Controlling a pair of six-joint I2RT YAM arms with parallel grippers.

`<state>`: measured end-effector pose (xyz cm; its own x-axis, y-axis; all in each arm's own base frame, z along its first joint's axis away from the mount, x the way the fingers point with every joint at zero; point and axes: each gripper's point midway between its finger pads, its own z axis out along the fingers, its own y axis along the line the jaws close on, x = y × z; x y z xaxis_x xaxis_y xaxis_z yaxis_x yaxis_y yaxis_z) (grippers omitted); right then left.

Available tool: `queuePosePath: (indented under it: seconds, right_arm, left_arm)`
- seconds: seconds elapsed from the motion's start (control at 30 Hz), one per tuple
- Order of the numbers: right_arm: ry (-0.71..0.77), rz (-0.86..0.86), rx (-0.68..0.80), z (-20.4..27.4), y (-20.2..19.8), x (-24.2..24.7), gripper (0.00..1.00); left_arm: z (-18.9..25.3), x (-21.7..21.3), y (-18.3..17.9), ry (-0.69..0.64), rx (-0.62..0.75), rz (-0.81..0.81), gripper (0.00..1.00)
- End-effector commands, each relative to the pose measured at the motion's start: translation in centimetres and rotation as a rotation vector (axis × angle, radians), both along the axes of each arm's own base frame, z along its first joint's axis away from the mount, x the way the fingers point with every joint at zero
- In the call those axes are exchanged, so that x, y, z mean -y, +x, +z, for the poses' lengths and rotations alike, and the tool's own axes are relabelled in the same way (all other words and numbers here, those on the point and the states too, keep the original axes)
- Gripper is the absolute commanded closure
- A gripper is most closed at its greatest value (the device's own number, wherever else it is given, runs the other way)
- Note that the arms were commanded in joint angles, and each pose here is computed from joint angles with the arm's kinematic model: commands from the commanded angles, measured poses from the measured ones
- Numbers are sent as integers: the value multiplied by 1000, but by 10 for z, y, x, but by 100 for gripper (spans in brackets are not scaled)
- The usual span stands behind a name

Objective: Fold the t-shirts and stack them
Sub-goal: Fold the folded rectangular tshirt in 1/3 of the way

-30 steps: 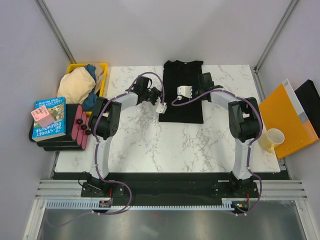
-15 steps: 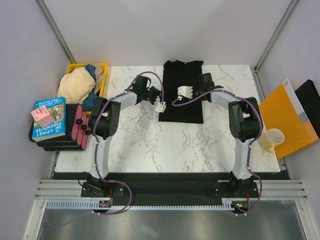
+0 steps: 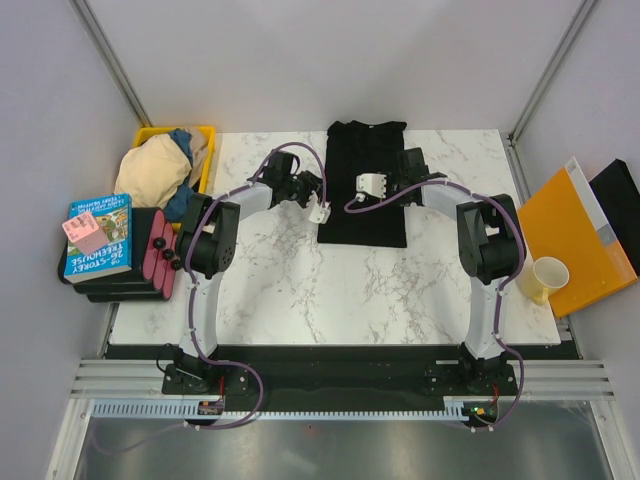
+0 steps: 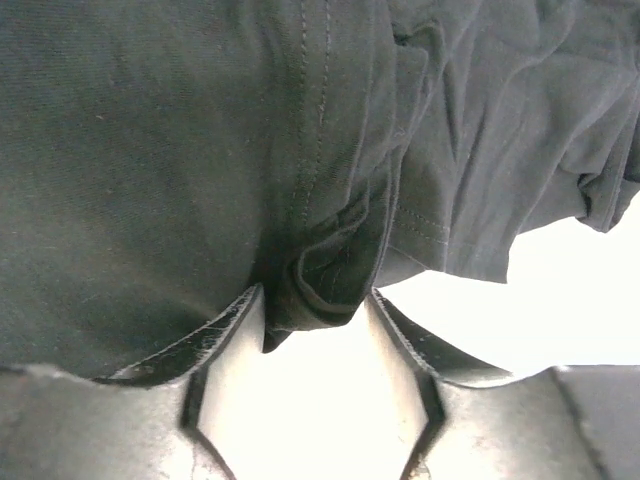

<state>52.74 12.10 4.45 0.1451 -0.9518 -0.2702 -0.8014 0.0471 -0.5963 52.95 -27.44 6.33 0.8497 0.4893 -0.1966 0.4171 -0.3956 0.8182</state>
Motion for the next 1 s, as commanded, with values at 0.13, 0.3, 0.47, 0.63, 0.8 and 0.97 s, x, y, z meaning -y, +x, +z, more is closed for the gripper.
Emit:
queuePosePath:
  seconds: [0.13,0.3,0.47,0.63,0.8,0.97]
  right_arm:
    - [31,-59,52,12,12,4,46]
    - [43,-81,99,33,21,5,45]
    - [48,-122,172,64,34,10,41]
    - [61,-156,221,88,37,17,35]
    - [101,-238,251,108,39,25,22]
    - [189,-295,205,124,36,21,21]
  left_arm:
    - [12,0,16,-35,35,40,61]
    - [21,-3,27,-46,83,68,62]
    - [46,-10,42,-76,134,129,61]
    - [74,-21,47,-106,174,171,60]
    - [89,-32,43,-119,183,200,58]
    - [106,-32,28,-161,142,196,53]
